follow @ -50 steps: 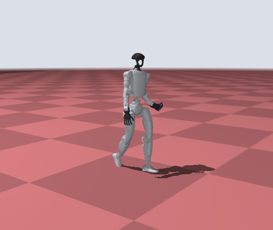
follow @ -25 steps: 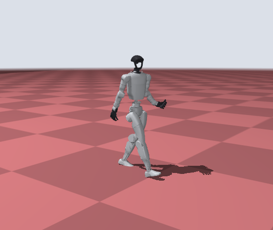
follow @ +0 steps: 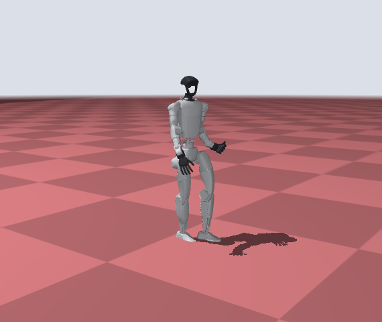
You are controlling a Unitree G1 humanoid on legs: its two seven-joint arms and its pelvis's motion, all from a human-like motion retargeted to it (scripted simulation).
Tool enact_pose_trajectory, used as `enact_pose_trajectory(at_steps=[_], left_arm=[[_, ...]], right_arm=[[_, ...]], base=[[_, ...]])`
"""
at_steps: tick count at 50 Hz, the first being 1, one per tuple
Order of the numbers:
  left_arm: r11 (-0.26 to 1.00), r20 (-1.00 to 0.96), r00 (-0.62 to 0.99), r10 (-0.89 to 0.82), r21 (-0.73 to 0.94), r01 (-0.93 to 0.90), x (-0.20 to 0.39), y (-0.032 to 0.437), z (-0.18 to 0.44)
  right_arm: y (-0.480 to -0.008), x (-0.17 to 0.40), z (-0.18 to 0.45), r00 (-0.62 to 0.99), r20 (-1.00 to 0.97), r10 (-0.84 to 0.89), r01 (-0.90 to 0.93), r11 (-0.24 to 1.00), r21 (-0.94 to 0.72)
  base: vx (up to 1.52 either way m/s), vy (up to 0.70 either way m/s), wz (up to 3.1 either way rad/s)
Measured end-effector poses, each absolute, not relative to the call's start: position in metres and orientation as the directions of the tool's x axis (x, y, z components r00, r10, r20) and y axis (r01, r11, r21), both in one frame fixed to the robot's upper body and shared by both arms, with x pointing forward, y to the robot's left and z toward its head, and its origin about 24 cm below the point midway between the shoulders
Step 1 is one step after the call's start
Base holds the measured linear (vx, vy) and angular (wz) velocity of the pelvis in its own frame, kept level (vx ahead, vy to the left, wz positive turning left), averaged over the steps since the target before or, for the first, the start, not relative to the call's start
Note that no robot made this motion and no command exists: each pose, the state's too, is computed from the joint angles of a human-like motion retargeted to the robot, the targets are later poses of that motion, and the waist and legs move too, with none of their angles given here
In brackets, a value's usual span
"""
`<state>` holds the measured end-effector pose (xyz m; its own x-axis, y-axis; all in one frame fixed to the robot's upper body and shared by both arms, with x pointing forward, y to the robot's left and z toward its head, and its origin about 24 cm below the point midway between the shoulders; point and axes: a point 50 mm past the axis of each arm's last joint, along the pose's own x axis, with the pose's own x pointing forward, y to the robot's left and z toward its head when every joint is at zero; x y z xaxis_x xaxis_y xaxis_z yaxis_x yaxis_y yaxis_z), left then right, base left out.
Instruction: Walk run
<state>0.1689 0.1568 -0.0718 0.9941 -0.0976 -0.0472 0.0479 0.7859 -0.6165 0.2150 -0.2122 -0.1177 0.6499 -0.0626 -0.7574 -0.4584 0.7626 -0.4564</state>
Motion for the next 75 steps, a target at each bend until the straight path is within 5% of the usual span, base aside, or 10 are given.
enact_pose_trajectory(at_steps=[8,15,22,34,40,48,65,70,75], left_arm=[[0.788,-0.065,0.994,-0.09,-0.615,0.031,0.166,0.158,-0.075],[0.812,-0.123,0.992,-0.032,-0.582,-0.045,0.155,0.168,-0.081],[0.779,-0.068,0.997,-0.021,-0.626,-0.026,0.179,0.166,-0.072],[0.822,0.066,0.991,-0.12,-0.553,0.137,0.198,0.174,-0.049],[0.797,0.014,0.997,-0.081,-0.599,0.074,0.187,0.168,-0.061],[0.744,-0.096,0.99,-0.108,-0.667,0.016,0.161,0.14,-0.081],[0.793,-0.019,0.99,-0.137,-0.601,0.098,0.172,0.153,-0.066],[0.806,-0.03,0.995,-0.093,-0.589,0.057,0.169,0.156,-0.066],[0.829,-0.064,0.994,-0.093,-0.558,0.042,0.161,0.162,-0.071]], right_arm=[[-0.213,0.202,-0.124,0.66,-0.746,-0.086,-0.424,0.777,-0.465],[-0.206,0.064,-0.173,0.216,-0.967,-0.132,-0.525,0.82,-0.229],[-0.201,-0.065,-0.169,-0.262,-0.965,-0.003,-0.357,0.929,0.094],[-0.198,-0.147,-0.148,-0.428,-0.904,-0.004,-0.243,0.964,0.11],[-0.195,-0.122,-0.157,-0.369,-0.929,0.03,-0.271,0.952,0.139],[-0.206,-0.054,-0.172,-0.164,-0.984,-0.071,-0.307,0.952,-0.017],[-0.24,0.202,-0.12,0.587,-0.793,-0.164,-0.34,0.839,-0.425],[-0.239,0.207,-0.115,0.655,-0.736,-0.168,-0.286,0.847,-0.448],[-0.229,0.148,-0.146,0.51,-0.845,-0.163,-0.329,0.87,-0.367]], base=[[0.9,-0.12,-0.08],[1.11,-0.08,-0.46],[0.85,-0.08,0.27],[0.79,-0.17,0.71],[0.92,-0.38,0.01],[0.96,-0.48,0.52],[0.71,-0.28,-0.43],[0.85,-0.13,-0.01],[1.01,-0.08,-0.64]])
